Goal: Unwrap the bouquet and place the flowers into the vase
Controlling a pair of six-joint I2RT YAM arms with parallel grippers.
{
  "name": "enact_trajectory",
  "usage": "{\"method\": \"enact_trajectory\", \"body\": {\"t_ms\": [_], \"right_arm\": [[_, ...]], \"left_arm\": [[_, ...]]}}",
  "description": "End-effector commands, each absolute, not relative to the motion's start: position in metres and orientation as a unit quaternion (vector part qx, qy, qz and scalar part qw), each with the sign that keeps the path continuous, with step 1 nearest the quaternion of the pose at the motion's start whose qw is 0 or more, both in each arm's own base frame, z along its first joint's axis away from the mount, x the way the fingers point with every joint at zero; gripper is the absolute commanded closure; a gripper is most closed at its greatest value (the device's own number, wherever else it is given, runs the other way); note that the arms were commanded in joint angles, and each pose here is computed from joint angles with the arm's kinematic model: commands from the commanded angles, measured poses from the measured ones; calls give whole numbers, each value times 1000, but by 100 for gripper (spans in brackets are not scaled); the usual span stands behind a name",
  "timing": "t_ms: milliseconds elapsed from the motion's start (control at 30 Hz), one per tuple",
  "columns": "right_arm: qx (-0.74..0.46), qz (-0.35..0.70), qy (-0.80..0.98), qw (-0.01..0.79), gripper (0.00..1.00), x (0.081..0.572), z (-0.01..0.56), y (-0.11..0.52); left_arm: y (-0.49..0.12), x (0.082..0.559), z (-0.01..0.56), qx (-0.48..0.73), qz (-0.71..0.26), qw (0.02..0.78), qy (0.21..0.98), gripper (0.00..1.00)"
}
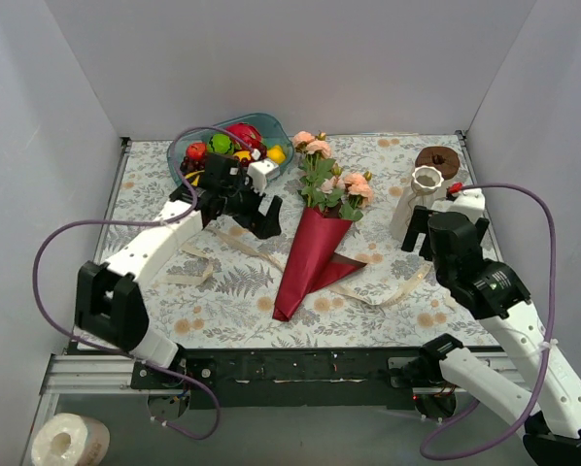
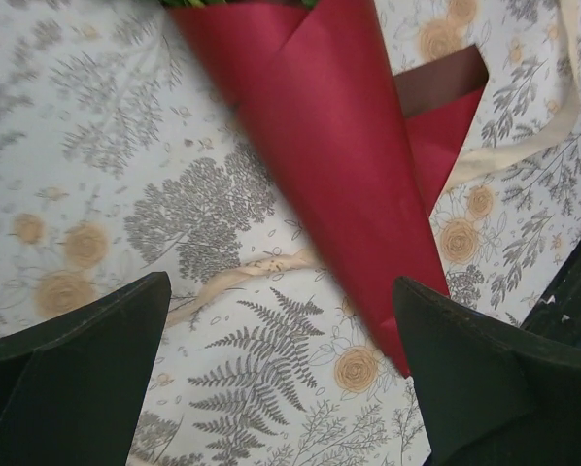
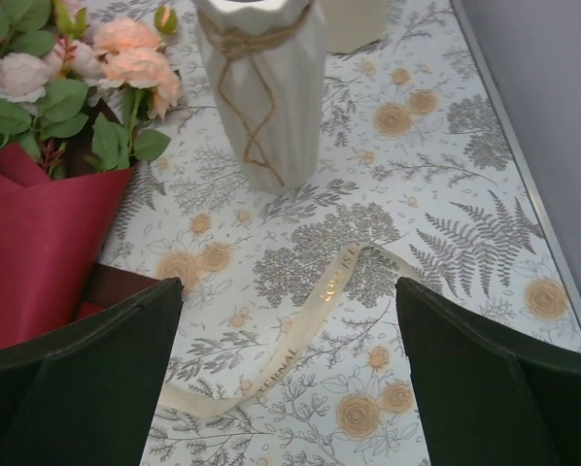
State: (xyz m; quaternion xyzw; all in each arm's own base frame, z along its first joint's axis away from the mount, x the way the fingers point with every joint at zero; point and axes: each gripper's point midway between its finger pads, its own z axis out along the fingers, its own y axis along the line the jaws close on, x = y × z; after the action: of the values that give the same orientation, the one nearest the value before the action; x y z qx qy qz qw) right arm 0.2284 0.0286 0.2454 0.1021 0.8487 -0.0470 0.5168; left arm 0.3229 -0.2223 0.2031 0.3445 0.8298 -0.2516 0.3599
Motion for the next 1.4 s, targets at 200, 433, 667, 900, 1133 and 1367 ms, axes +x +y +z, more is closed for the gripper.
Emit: {"method": "enact_trajectory", "body": {"t_ms": [200,433,667,900,1133,1367], "right_arm": [[20,32,858,513,17,250,216,77],[-3,64,860,507,21,250,201,92],[-28,86,850,519,23,251,206,101],[-58,108,839,531,23,250,215,111],[-79,124,827,543,23,250,224,118],[-89,135,821,548,23,250,229,122]], "left_arm": [[-273,343,127,347,-333,283,829,4],[-299,358,111,362,-381,275,805,8],[-323,378,115,389,-426,304,758,2],[-345,408,118,421,-441,329,721,2],[-355,408,106,452,-477,289,696,2],[-345,391,101,488,-470,263,687,15]]}}
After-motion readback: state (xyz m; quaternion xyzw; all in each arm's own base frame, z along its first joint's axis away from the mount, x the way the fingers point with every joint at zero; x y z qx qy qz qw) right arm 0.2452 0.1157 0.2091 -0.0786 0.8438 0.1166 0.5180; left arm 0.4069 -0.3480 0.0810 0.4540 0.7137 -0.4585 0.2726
